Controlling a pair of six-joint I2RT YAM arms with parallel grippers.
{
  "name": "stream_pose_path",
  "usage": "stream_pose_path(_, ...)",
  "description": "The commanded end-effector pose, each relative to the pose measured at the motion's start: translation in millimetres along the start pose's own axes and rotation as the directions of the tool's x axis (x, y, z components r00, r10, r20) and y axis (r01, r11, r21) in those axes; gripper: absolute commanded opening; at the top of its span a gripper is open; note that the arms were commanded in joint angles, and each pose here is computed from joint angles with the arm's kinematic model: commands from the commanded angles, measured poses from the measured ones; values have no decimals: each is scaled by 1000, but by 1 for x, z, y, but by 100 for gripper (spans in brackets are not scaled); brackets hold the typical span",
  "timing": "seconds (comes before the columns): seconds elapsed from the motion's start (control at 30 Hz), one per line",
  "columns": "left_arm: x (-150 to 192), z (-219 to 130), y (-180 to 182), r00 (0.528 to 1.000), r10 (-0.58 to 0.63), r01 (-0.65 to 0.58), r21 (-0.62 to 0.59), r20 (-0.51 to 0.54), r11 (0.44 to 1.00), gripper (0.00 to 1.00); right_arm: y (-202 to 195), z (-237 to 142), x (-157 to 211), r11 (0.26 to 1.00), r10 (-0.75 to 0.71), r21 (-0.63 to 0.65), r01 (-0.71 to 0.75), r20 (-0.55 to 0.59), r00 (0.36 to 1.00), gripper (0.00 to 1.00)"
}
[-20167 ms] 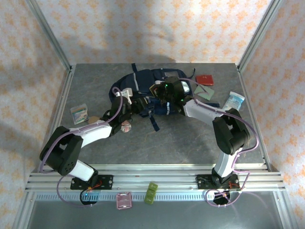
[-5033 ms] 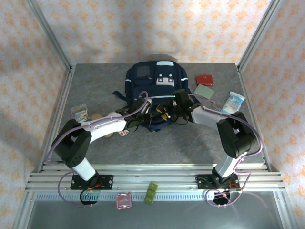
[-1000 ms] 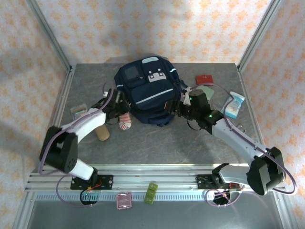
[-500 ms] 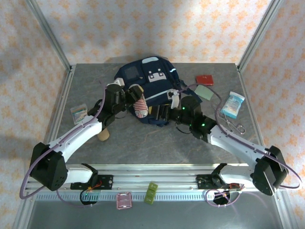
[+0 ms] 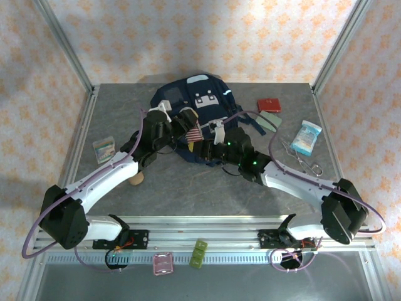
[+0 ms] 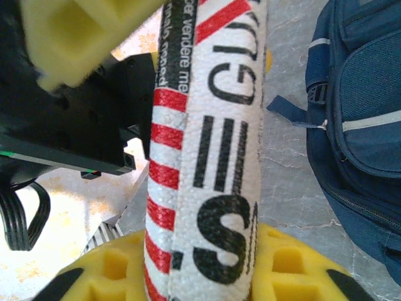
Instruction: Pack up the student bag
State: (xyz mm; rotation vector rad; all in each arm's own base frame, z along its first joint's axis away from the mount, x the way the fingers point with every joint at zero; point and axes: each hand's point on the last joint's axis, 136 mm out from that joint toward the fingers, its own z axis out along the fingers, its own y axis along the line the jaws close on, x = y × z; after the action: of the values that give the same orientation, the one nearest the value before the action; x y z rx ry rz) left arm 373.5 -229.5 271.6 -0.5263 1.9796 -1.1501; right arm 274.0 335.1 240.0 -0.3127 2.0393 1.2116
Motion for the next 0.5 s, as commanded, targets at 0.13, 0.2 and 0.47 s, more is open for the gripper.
stream_pose_path(0.13,-11,-14,-33,995,95,-98,108,31,989,77,-19,-36,-37,995,35,84,-47,148,988,18)
stream_pose_path(0.2,-19,-16,-24,989,141,-144,68,47,987,77,-31,-50,-40,991,57,109,-76,168,984,18)
stream_pose_path(0.47,-6,20,34,861,483,-505,-155,-158,849,72,-84,-108,-39,949,135,243,-202,266,955,19)
